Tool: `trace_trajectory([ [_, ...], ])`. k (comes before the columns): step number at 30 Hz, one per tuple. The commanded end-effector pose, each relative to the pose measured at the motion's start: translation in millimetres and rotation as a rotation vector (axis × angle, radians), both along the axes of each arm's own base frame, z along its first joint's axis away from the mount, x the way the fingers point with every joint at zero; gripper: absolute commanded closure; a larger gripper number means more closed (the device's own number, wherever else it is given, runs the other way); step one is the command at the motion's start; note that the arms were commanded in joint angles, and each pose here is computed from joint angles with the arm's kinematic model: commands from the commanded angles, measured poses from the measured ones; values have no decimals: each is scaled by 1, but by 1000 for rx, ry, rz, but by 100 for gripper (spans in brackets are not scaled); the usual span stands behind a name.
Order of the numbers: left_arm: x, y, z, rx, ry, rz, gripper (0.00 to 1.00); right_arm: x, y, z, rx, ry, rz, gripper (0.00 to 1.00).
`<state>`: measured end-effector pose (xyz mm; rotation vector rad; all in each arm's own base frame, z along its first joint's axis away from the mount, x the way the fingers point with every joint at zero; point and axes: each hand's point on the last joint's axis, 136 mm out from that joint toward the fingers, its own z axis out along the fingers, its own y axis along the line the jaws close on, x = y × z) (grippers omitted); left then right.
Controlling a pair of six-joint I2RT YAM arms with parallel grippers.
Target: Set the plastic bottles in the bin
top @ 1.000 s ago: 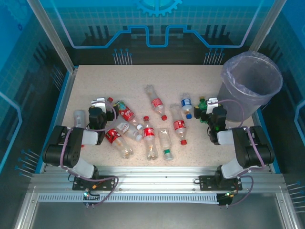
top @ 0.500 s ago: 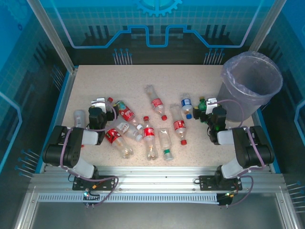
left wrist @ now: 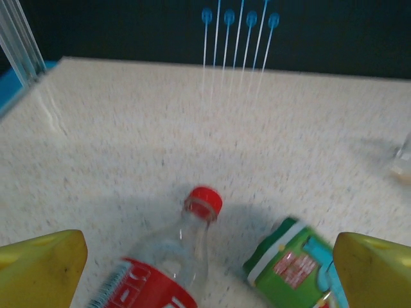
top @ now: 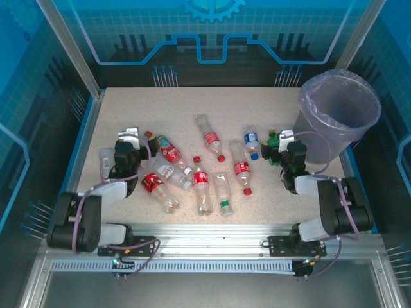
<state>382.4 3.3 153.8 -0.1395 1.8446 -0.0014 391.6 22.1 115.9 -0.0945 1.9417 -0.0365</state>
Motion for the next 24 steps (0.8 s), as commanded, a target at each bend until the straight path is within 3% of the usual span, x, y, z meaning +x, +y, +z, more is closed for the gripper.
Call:
trace_trajectory([
  [1, -7, 9, 37, -15, 26, 62, 1, 0, 1, 39, -27, 2, -26, 0],
  [7, -32, 16, 75, -189, 190, 186, 1, -25, 17, 54, -96, 206, -95, 0],
  [10, -35, -2, 93, -197, 307, 98, 1, -37, 15, 33, -116, 387, -121, 0],
  [14, -41, -10, 114, -123, 440, 22, 1, -48, 7, -1, -152, 548, -170, 11],
  [19, -33, -33, 124, -156, 420, -111, 1, -42, 2, -7, -161, 590, -206, 20],
  [24, -26, -43, 105, -227, 418, -136, 1, -35, -2, -22, -190, 641, -236, 23],
])
